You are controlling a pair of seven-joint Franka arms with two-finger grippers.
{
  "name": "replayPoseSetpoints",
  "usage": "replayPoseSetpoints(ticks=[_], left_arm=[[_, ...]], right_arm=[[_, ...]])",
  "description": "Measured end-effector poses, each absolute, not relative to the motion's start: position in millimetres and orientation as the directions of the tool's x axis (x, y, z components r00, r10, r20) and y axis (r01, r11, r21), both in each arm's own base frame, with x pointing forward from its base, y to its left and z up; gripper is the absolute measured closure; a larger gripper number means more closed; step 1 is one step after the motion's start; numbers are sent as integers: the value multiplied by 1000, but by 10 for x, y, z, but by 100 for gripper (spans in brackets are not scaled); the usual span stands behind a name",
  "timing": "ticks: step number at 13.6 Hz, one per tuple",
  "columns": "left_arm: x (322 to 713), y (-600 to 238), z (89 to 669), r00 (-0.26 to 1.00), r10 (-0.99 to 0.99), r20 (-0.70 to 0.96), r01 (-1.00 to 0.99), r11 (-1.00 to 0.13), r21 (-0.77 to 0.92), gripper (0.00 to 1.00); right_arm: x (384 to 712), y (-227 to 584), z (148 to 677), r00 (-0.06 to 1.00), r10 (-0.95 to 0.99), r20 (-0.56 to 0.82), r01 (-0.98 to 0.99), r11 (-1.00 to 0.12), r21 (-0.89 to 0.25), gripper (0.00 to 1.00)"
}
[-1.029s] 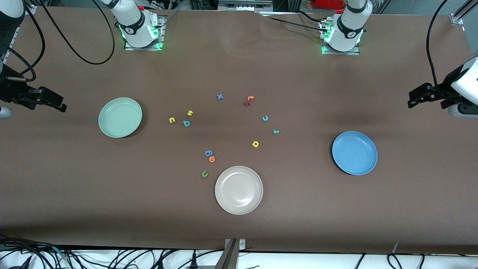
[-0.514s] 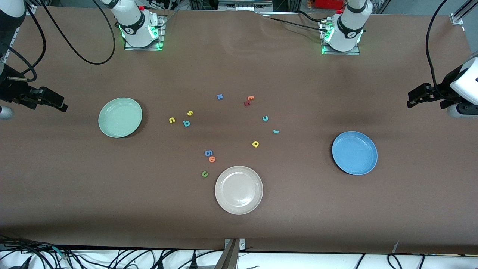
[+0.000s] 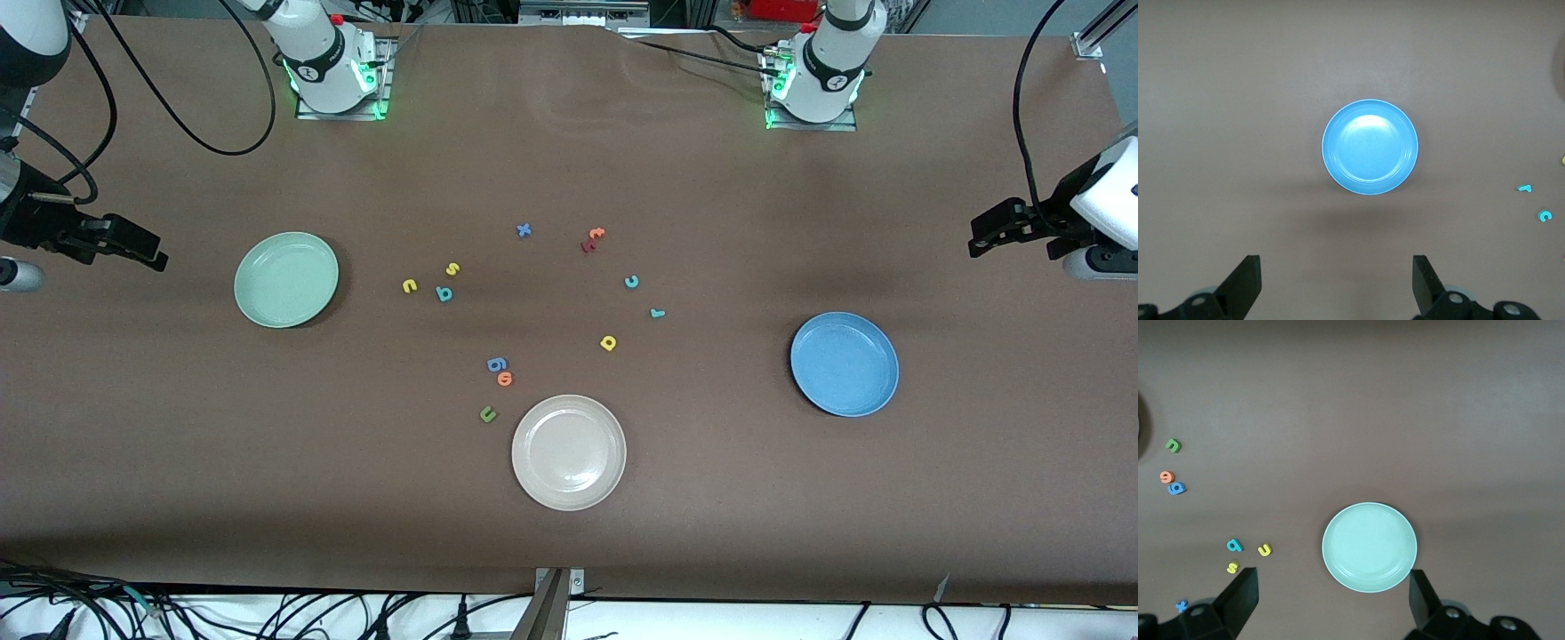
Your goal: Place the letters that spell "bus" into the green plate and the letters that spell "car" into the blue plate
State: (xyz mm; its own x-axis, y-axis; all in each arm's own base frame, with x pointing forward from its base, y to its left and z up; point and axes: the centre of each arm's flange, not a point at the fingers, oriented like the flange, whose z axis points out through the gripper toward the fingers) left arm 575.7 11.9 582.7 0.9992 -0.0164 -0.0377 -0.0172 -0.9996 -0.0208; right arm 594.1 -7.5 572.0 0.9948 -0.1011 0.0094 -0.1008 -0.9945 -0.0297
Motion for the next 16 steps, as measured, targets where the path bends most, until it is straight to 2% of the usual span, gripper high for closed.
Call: replayPoseSetpoints(ticks=[16], left_arm=[[5758, 110, 5826, 999, -18, -38, -19, -1000, -21, 0]], right_arm=[[5949, -5, 5695, 996, -95, 5, -94, -995, -29, 0]])
